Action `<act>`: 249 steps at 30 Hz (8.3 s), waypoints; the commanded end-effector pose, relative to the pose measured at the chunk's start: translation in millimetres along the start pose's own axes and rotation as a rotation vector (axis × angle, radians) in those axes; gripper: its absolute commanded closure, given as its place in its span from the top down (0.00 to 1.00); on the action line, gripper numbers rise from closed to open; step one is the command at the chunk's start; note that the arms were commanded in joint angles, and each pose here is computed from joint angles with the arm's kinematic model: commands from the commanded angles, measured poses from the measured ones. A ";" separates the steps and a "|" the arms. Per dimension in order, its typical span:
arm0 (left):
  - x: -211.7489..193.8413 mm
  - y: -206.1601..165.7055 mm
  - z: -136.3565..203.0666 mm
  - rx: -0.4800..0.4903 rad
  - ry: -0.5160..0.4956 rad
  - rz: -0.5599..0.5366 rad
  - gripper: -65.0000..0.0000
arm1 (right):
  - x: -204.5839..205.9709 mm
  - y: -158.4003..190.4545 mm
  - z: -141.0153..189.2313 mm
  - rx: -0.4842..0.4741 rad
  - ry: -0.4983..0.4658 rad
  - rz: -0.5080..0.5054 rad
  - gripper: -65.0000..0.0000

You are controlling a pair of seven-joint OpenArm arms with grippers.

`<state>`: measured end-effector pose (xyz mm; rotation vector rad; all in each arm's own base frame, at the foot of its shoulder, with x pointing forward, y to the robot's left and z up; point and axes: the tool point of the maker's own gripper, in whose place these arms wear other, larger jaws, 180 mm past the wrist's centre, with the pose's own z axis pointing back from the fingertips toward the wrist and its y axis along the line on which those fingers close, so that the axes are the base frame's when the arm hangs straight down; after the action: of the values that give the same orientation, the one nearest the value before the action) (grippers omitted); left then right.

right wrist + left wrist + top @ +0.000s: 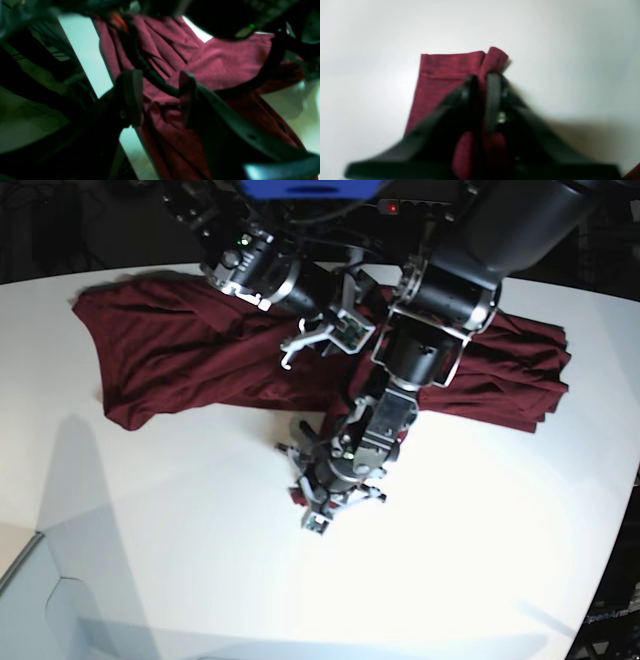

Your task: Layout the t-shirt on the table in an organized manner, then fold the t-shirt properly

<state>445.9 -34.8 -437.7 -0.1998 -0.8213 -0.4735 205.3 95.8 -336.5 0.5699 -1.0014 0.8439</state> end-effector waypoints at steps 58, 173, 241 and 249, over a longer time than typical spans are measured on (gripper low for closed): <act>-147.8 231.6 278.9 0.443 -0.249 0.893 0.01 | 8.1 -3.5 -0.2 -0.004 -0.037 -0.007 0.38; -124.7 238.3 293.5 0.318 -0.155 0.359 0.00 | -14.8 -89.9 23.0 -0.234 0.008 -0.067 0.54; -45.4 -57.2 182.1 -0.043 -0.067 0.055 0.00 | -19.2 -187.4 80.0 -0.521 -0.009 -0.111 0.54; -36.0 -55.5 180.1 -0.042 -0.085 0.044 0.00 | -20.0 -187.6 80.6 -0.522 -0.008 -0.112 0.54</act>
<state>273.2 -4.2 -356.7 -0.2584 -0.8397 -0.4517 308.3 -78.9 -341.1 0.1706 -1.0761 0.4541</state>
